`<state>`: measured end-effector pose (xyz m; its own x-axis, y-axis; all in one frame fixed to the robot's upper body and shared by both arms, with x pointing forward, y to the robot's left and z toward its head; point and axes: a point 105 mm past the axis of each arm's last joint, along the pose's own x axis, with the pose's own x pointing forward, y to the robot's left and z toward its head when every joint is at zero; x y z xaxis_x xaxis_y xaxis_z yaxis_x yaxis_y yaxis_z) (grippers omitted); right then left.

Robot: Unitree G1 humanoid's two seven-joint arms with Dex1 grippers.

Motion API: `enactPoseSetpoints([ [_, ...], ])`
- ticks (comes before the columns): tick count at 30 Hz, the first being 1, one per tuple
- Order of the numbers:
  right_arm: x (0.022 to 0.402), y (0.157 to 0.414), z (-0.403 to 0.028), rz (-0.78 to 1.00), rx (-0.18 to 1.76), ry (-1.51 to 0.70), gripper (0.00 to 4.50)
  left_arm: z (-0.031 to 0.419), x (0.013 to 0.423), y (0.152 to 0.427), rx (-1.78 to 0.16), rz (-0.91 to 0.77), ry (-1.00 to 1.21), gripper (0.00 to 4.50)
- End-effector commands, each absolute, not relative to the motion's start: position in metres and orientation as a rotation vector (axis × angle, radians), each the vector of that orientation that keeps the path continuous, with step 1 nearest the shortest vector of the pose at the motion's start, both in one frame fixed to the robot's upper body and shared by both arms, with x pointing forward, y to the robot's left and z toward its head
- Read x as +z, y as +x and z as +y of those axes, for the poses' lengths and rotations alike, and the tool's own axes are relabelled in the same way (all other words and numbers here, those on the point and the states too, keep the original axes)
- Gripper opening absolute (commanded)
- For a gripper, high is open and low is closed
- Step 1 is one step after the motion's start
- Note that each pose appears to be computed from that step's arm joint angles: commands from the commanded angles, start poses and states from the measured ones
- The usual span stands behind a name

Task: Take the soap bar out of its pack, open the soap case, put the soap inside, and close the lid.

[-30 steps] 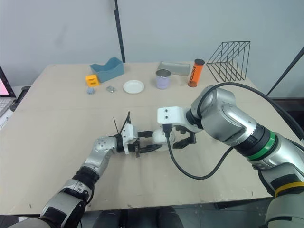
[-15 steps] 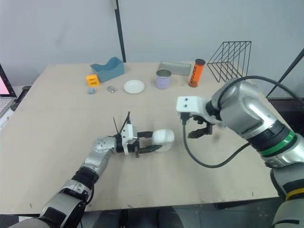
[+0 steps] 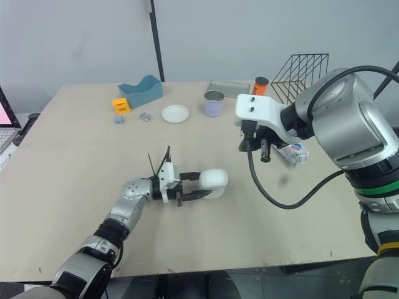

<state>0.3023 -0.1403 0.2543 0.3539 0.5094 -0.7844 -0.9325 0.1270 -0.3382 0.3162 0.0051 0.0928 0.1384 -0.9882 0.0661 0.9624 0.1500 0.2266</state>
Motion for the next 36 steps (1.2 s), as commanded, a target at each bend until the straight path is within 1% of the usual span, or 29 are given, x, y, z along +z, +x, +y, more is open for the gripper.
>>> enactPoseSetpoints([
  [1,0.269,0.28,-0.121,0.479,1.244,-0.922,0.14,0.005,0.102,0.317,-1.423,-0.254,0.159,1.88],
  [10,0.251,0.273,-0.103,0.49,1.308,-0.896,0.14,0.006,0.102,0.318,-1.417,-0.252,0.161,1.88],
  [18,0.227,0.274,-0.099,0.536,1.319,-0.872,0.14,0.007,0.103,0.318,-1.408,-0.253,0.161,1.88],
  [22,0.217,0.278,-0.101,0.561,1.302,-0.858,0.14,0.007,0.103,0.318,-1.406,-0.253,0.161,1.88],
  [36,0.209,0.282,-0.103,0.58,1.265,-0.863,0.14,0.008,0.103,0.317,-1.409,-0.253,0.165,1.88],
])
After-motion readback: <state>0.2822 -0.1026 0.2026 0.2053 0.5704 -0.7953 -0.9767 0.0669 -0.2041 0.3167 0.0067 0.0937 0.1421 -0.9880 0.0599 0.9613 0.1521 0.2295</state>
